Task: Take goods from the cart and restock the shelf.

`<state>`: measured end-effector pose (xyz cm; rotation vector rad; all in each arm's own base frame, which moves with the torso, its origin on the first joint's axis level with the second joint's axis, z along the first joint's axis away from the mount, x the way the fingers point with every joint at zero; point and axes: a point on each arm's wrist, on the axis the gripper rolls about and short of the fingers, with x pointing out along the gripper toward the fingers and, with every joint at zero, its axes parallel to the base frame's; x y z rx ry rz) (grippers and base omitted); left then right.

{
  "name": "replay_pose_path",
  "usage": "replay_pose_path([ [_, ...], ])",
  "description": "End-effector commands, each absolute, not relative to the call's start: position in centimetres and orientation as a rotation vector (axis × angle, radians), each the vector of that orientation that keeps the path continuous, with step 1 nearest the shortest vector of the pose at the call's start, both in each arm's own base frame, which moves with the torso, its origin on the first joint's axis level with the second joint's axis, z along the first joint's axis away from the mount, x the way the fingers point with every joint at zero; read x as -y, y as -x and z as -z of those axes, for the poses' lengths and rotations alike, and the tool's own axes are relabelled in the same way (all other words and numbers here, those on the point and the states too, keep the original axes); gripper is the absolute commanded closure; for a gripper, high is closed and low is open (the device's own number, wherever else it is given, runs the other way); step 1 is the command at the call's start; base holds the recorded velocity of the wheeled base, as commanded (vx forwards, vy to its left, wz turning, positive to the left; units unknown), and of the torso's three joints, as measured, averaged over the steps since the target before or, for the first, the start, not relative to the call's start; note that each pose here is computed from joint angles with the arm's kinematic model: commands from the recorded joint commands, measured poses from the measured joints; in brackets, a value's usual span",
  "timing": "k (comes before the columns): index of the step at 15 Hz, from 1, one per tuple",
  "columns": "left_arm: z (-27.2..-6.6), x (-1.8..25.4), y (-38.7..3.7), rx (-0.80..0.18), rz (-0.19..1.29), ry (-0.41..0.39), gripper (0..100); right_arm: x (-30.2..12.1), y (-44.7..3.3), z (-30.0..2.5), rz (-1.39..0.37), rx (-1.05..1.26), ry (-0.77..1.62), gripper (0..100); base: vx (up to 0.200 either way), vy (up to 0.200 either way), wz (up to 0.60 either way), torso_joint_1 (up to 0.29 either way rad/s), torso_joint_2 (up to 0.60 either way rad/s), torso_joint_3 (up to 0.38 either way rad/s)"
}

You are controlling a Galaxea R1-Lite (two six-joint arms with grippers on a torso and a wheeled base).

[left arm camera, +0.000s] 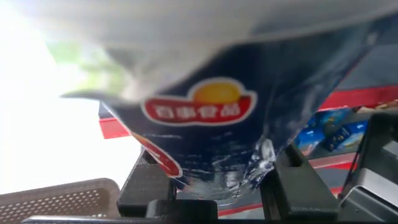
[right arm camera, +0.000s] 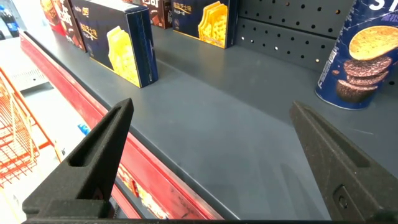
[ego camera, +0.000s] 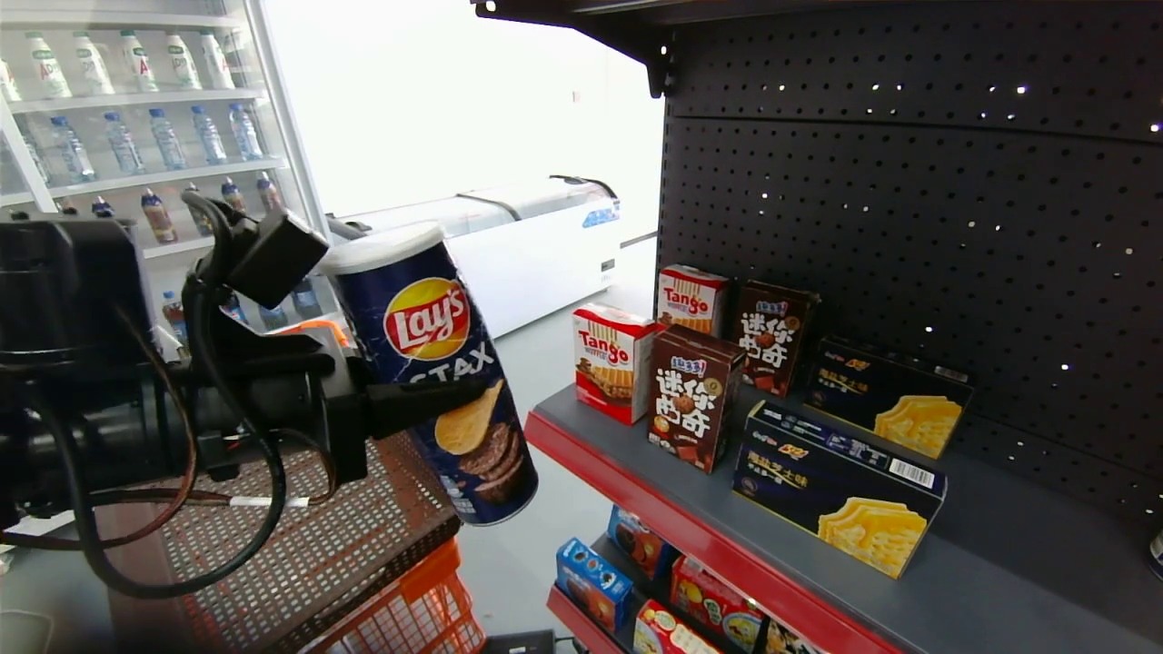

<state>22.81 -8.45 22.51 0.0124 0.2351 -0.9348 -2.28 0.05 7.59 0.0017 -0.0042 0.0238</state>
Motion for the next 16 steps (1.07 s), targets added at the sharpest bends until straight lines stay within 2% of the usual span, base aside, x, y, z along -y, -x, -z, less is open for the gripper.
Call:
replay_pose_path([
  [1, -21.9, 9.6, -23.6, -0.277, 0.97, -0.012, 100, -0.1, 2.3, -7.6, -0.025, 0.005, -0.001, 0, 0.0, 0.0, 0.0, 0.0, 0.0, 0.0],
  [4, -21.8, 11.4, -22.7, -0.295, 1.046, -0.022, 100, -0.1, 2.3, -7.6, -0.026, 0.005, -0.001, 0, 0.0, 0.0, 0.0, 0.0, 0.0, 0.0],
  [11, -21.0, 13.3, -22.0, -0.316, 1.126, -0.049, 100, -0.1, 2.3, -7.6, -0.026, 0.005, -0.001, 0, 0.0, 0.0, 0.0, 0.0, 0.0, 0.0],
  [16, -21.4, 13.6, -21.8, -0.3, 1.14, -0.054, 100, -0.1, 2.3, -7.6, -0.023, 0.005, -0.001, 0, 0.0, 0.0, 0.0, 0.0, 0.0, 0.0],
])
